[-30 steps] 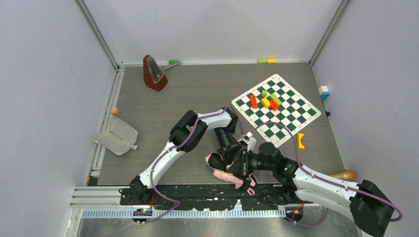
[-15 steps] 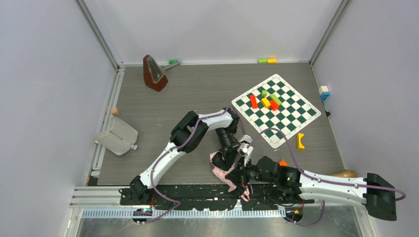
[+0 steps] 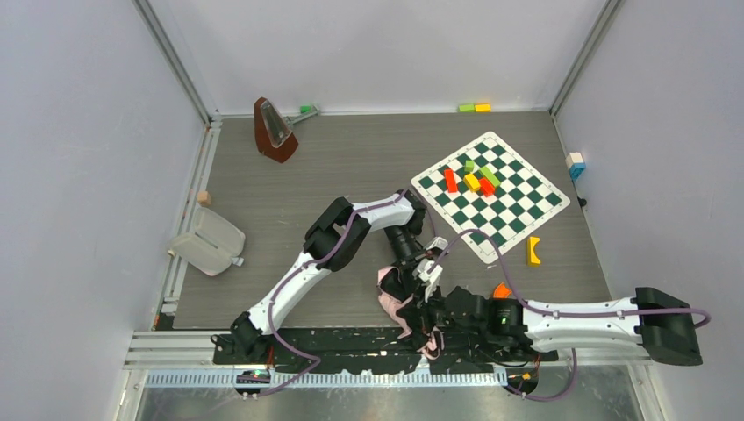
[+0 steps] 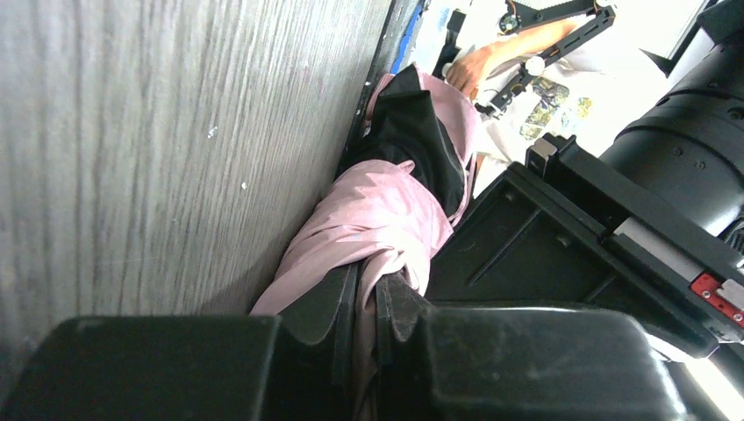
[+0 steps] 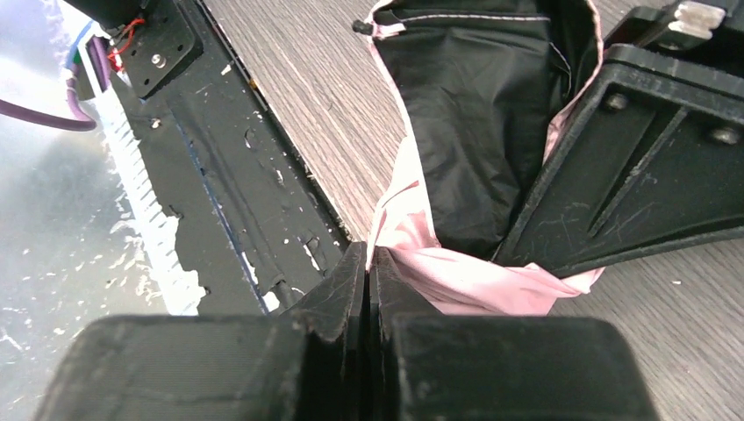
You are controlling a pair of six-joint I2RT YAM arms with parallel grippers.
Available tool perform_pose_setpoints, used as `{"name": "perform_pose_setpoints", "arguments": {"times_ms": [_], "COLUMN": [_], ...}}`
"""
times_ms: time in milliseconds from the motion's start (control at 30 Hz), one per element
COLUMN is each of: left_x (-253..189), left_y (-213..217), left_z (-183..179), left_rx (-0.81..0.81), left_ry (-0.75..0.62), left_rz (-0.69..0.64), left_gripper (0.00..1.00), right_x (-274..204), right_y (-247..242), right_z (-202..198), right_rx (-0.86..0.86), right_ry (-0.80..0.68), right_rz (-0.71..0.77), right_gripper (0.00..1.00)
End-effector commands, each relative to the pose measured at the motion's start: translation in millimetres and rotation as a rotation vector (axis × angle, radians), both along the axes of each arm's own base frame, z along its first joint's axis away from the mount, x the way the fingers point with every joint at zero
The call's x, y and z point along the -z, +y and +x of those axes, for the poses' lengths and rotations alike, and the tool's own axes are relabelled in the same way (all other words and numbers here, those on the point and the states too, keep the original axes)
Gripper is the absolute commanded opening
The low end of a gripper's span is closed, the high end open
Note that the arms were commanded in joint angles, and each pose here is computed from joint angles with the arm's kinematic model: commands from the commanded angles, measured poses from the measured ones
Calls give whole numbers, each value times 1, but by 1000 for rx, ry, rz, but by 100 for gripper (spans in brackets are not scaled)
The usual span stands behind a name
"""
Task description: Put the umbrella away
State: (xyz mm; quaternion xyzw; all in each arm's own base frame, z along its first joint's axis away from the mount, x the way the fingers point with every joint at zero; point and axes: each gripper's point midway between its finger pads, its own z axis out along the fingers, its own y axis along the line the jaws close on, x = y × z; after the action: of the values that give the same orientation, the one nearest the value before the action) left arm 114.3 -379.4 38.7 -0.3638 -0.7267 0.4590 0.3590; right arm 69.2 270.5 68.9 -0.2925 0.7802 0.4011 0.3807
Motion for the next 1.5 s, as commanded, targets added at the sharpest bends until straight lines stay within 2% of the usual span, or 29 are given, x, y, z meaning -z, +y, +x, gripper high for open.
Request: {"name": "perform_pose_setpoints", "arguments": {"times_ms": [0, 133, 333, 533, 667, 900, 967, 1100, 1233, 1433, 1467], "left_x": [53, 51, 49, 48, 47, 46, 46, 45, 46, 46, 45], "left_y": [15, 15, 14, 11, 8, 9, 10, 10, 9, 11, 12], "left_z": [-12, -11, -11, -9, -6, -5, -5, -6, -5, -8, -8], "left_rx": [-10, -13, -21, -32, -39, -47, -47, -54, -60, -62, -61], "left_ry": [114, 109, 117, 104, 94, 91, 88, 90, 94, 95, 96], "left_rz": [275, 268, 266, 263, 261, 261, 261, 263, 260, 255, 255], "left_gripper": [0, 0, 0, 0, 0, 0, 0, 0, 0, 0, 0], "right_x": [-35, -31, -20, 3, 13, 30, 28, 52, 51, 65, 67], "right_y": [31, 32, 26, 25, 19, -3, -6, -25, -21, -23, -24], "right_z": [-33, -32, -13, -28, -40, -48, -47, -50, -45, -41, -41], "right_rx": [-158, -134, 8, -36, -57, -4, 27, 94, 126, 181, 198], "right_ry": [4, -9, -18, -12, 58, 175, 201, 281, 271, 283, 301], "right_rz": [105, 60, -12, -113, -107, -129, -137, -247, -234, -268, -268], "right_gripper": [6, 6, 6, 12, 16, 15, 14, 10, 8, 18, 22]}}
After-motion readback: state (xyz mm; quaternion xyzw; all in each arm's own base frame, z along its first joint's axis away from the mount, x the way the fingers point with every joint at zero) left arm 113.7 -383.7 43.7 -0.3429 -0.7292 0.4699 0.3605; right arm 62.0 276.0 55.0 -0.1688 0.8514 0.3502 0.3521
